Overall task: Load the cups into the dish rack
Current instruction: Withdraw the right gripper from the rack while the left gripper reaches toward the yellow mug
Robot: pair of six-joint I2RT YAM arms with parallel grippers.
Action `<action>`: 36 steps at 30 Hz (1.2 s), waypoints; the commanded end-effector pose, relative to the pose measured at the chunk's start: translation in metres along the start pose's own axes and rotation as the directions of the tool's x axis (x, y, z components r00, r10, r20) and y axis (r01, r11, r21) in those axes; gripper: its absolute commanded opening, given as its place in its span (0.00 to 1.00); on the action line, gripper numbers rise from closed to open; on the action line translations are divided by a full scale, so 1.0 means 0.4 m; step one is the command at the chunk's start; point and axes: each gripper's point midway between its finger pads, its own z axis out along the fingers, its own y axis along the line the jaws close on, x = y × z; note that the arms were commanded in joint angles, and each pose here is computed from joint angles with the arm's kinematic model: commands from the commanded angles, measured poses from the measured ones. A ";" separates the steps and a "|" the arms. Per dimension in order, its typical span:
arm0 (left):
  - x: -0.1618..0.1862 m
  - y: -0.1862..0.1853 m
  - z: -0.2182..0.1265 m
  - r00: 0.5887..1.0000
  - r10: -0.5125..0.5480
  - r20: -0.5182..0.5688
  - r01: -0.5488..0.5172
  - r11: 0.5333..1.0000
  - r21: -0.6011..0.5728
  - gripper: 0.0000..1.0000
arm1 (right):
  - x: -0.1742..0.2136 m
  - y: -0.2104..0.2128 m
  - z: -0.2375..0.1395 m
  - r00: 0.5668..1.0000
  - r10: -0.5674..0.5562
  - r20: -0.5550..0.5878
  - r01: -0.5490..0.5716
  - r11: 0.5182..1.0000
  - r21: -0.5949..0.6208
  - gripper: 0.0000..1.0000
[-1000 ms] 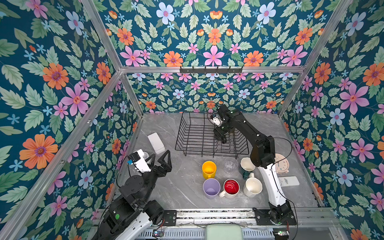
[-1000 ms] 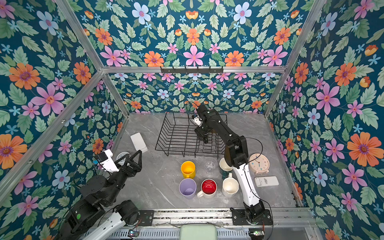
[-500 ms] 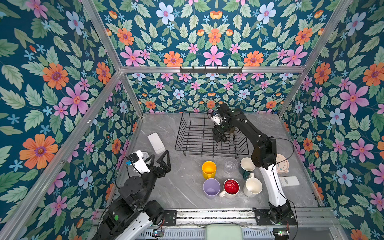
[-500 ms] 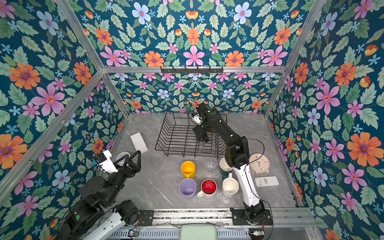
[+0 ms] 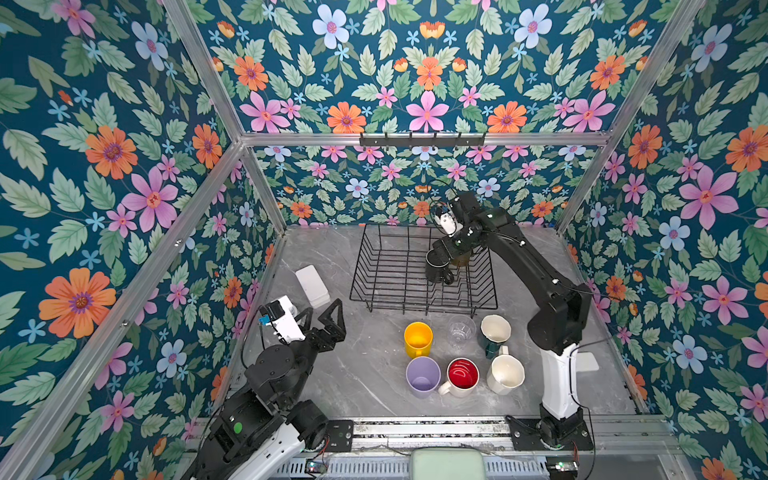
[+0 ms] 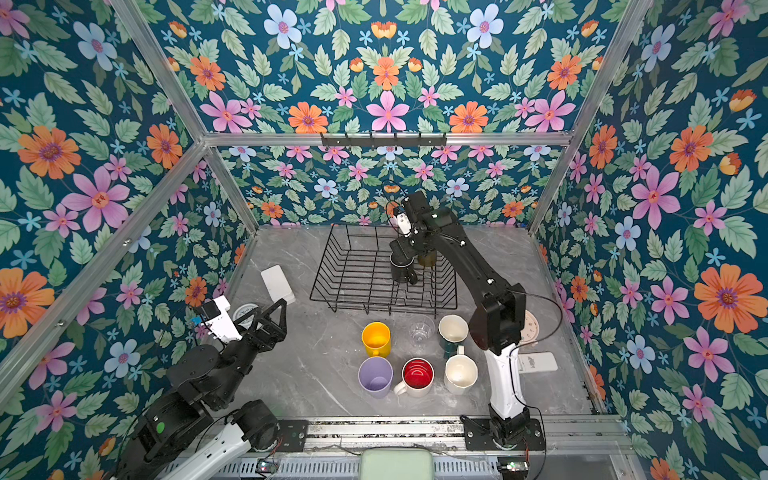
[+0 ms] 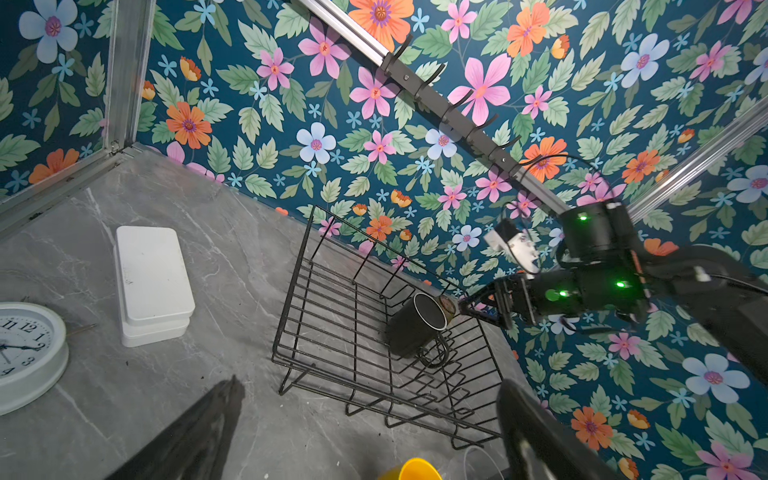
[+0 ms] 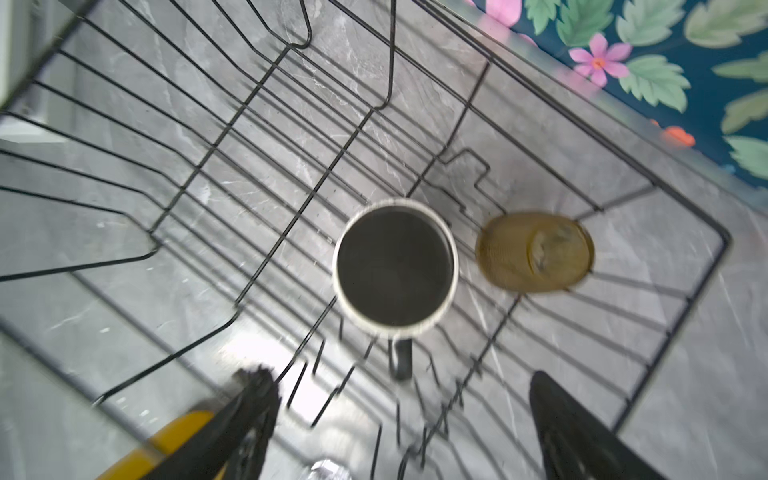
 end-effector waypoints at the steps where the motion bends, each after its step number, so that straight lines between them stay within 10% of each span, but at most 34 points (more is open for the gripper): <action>1: 0.020 -0.008 0.014 0.997 0.049 -0.055 -0.049 0.999 -0.011 0.97 | 0.014 -0.001 -0.069 0.991 0.112 0.073 -0.113 0.994 0.006 0.94; 13: 0.151 -0.075 0.085 0.905 0.224 -0.361 -0.220 0.974 0.052 0.92 | 0.286 -0.009 -0.236 0.936 0.327 0.132 -0.334 0.942 0.035 0.93; 36: 0.472 -0.134 0.136 0.613 0.234 -0.755 -0.119 0.972 0.204 0.75 | 0.462 0.013 -0.255 0.890 0.447 0.092 -0.449 0.893 0.002 0.92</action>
